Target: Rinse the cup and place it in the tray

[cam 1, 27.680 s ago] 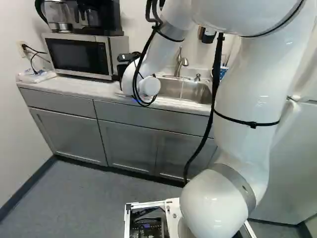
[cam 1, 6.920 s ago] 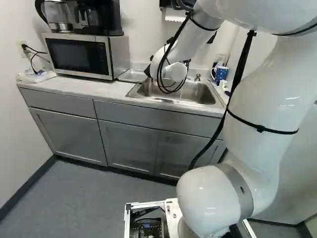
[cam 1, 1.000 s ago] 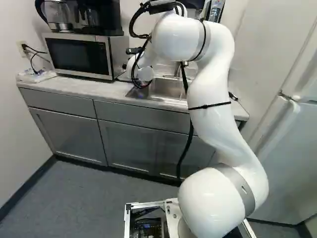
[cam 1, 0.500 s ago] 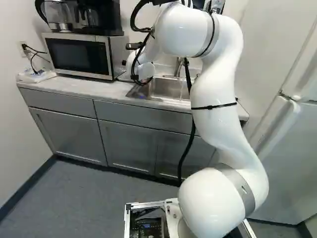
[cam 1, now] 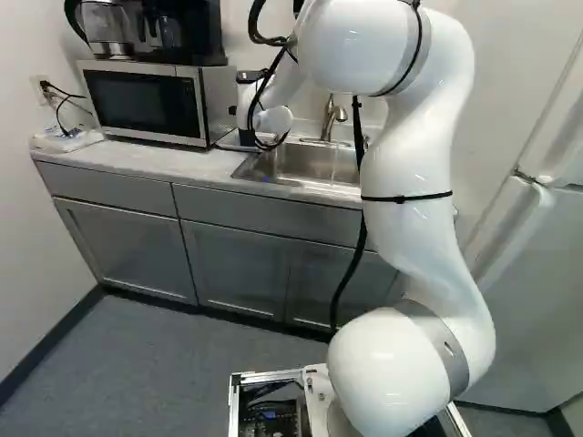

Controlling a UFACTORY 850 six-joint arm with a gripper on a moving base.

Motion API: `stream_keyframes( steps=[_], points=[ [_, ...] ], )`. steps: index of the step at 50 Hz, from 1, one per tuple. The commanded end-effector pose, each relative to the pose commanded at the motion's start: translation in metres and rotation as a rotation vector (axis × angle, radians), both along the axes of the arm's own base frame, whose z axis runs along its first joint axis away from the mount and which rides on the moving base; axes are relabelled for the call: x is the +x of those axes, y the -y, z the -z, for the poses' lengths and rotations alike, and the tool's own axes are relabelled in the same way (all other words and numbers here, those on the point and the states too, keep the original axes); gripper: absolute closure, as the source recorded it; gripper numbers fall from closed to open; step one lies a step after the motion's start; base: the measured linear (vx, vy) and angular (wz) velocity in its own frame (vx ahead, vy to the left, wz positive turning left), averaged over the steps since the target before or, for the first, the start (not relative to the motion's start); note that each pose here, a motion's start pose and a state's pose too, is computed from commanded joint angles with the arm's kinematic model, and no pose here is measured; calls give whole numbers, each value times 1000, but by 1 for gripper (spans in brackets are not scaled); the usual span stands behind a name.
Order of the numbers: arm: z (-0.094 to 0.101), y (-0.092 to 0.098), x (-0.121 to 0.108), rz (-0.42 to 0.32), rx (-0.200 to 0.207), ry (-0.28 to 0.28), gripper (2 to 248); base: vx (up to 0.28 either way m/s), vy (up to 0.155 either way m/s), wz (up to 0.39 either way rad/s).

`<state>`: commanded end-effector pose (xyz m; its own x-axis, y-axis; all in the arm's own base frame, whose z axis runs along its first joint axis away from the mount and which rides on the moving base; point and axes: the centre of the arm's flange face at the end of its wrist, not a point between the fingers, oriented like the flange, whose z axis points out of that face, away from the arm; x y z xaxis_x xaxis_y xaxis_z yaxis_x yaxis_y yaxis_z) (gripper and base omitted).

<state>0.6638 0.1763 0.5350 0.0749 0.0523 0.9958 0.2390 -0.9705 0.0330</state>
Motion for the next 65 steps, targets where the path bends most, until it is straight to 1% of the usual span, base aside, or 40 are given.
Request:
stream_keyframes(
  steps=[38, 54, 65],
  points=[
    [-39, 33, -33, 33, -9, -45, 3, 0, 0, 0],
    [-55, 56, -48, 63, -11, -62, 3, 0, 0, 0],
    [-65, 75, -56, 89, -10, -63, 3, 0, 0, 0]
  ],
)
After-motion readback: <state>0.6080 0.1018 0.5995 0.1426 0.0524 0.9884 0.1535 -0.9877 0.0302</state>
